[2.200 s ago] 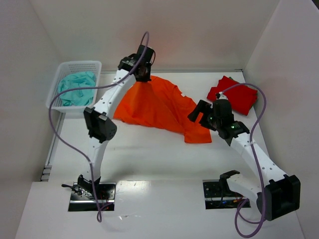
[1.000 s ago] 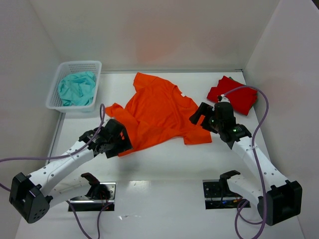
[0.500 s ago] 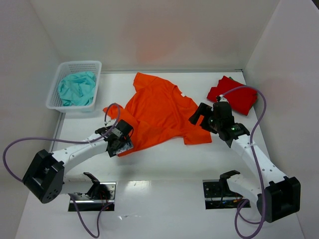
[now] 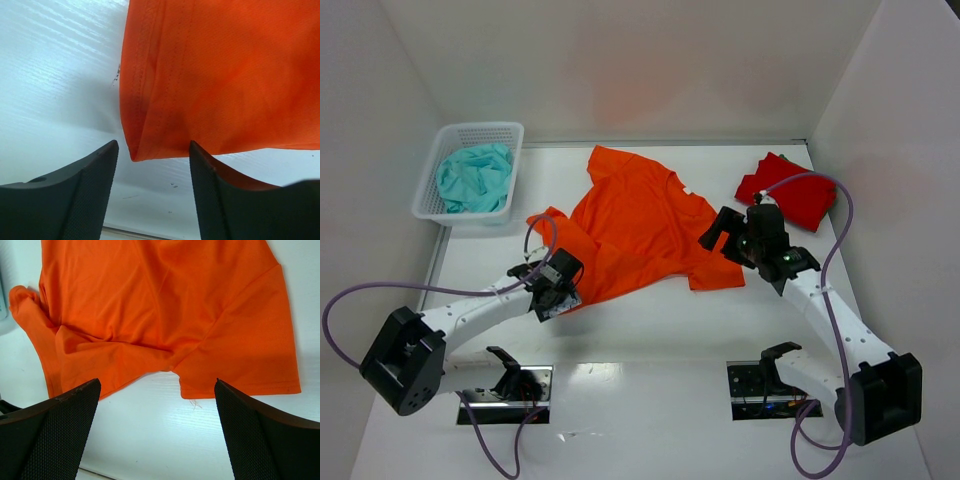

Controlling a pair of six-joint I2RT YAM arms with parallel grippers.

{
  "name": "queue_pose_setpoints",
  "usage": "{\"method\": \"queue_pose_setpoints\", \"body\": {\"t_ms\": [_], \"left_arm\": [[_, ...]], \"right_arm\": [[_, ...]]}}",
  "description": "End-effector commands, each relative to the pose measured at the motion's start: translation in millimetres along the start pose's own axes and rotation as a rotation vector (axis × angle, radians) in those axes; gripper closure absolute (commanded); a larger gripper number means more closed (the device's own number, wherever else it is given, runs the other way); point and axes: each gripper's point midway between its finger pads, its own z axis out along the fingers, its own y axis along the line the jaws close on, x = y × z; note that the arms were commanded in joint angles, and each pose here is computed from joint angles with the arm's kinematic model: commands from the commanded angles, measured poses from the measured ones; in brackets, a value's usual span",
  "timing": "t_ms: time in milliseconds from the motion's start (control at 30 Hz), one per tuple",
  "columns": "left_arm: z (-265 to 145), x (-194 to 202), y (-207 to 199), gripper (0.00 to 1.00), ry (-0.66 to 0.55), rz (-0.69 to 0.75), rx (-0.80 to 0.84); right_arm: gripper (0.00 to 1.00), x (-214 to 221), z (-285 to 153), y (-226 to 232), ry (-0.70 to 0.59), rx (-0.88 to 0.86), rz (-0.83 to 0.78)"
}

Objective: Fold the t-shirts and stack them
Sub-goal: Flatten out the tshirt

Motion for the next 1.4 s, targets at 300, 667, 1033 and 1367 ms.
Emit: {"method": "queue_pose_setpoints", "body": {"t_ms": [300, 667, 1033, 1367], "left_arm": [[3.5, 1.7, 0.2, 0.89, -0.002, -0.034, 0.0], [-18.7, -14.1, -11.3, 1.0, -0.047, -0.069, 0.067], [-41.2, -28.1, -13.0, 1.0, -0.123, -0.137, 0.164], [-38.5, -23.2, -9.4, 1.0, -0.111, -0.134, 0.161]], "right_arm": [[0.0, 5.5, 18.9, -34.3, 0.01, 0.184, 0.072], [0.0, 44.0, 25.3, -73.9, 0.067, 0.335, 0.191], [0.0, 54.2, 24.6, -118.9, 0.085, 0.558, 0.299], [0.03, 60.1, 29.6, -140.7, 0.127, 0.647, 0.338]]}}
